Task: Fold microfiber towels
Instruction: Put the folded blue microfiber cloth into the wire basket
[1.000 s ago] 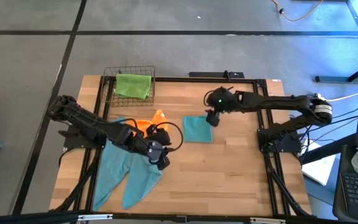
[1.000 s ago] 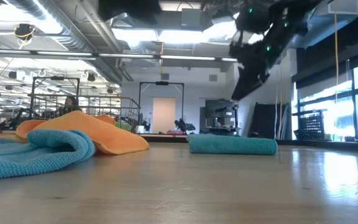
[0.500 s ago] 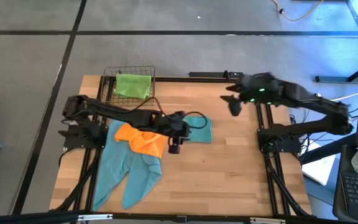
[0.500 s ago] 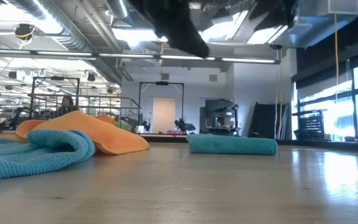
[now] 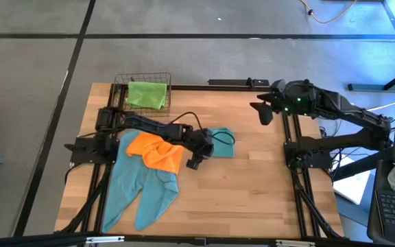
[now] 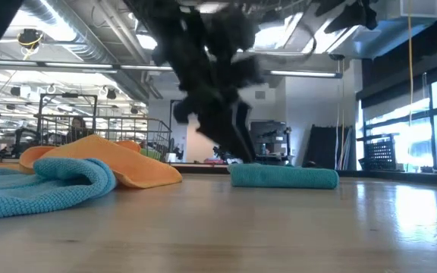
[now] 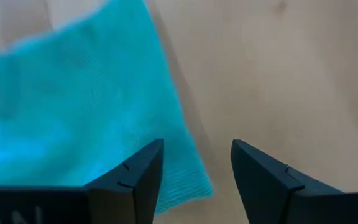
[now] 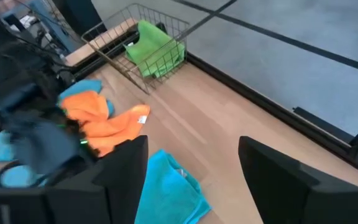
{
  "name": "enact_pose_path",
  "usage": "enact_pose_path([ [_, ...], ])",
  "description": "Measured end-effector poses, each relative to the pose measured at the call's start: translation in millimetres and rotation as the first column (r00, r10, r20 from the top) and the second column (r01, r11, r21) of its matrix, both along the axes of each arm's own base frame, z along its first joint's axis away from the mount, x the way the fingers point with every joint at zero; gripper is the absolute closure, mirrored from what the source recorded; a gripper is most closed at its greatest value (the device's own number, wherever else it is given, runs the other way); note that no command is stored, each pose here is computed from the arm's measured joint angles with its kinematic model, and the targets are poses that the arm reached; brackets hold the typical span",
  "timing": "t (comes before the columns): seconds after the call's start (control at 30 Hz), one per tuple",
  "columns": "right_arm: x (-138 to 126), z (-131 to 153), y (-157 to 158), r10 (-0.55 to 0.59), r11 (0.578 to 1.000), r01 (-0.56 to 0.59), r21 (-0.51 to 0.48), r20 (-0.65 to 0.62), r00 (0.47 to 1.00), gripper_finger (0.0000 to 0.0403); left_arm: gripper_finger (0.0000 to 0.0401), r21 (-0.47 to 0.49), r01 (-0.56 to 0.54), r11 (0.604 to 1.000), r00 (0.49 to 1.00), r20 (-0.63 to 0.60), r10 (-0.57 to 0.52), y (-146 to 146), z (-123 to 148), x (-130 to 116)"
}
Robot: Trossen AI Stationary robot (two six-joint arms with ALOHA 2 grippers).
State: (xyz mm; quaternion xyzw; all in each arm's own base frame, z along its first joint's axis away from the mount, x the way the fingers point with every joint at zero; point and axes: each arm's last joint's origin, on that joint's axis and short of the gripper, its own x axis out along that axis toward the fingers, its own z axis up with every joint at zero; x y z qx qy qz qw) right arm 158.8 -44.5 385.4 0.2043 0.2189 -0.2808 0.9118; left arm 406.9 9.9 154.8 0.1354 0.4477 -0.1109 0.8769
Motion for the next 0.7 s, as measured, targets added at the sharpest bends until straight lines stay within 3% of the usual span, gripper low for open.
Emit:
enact_pose_path([
  [0.33, 7, -6, 5, 0.027, 0.999, -0.026, 0.027, -0.039, 0.999, 0.0151, 0.022, -0.104, -0.127, 0.986, 0.991, -0.059, 0.122, 32, -25, 2],
  [0.57, 7, -6, 5, 0.012, 0.999, -0.01, 0.048, -0.031, 0.999, 0.0151, 0.0222, -0.111, -0.135, 0.985, 0.989, -0.07, 0.128, 21, -32, 5],
  [0.7, 7, -6, 5, 0.012, 0.999, -0.011, 0.048, -0.031, 0.999, 0.0151, 0.0252, -0.058, -0.164, 0.985, 0.985, -0.067, 0.16, 7, -29, 7],
])
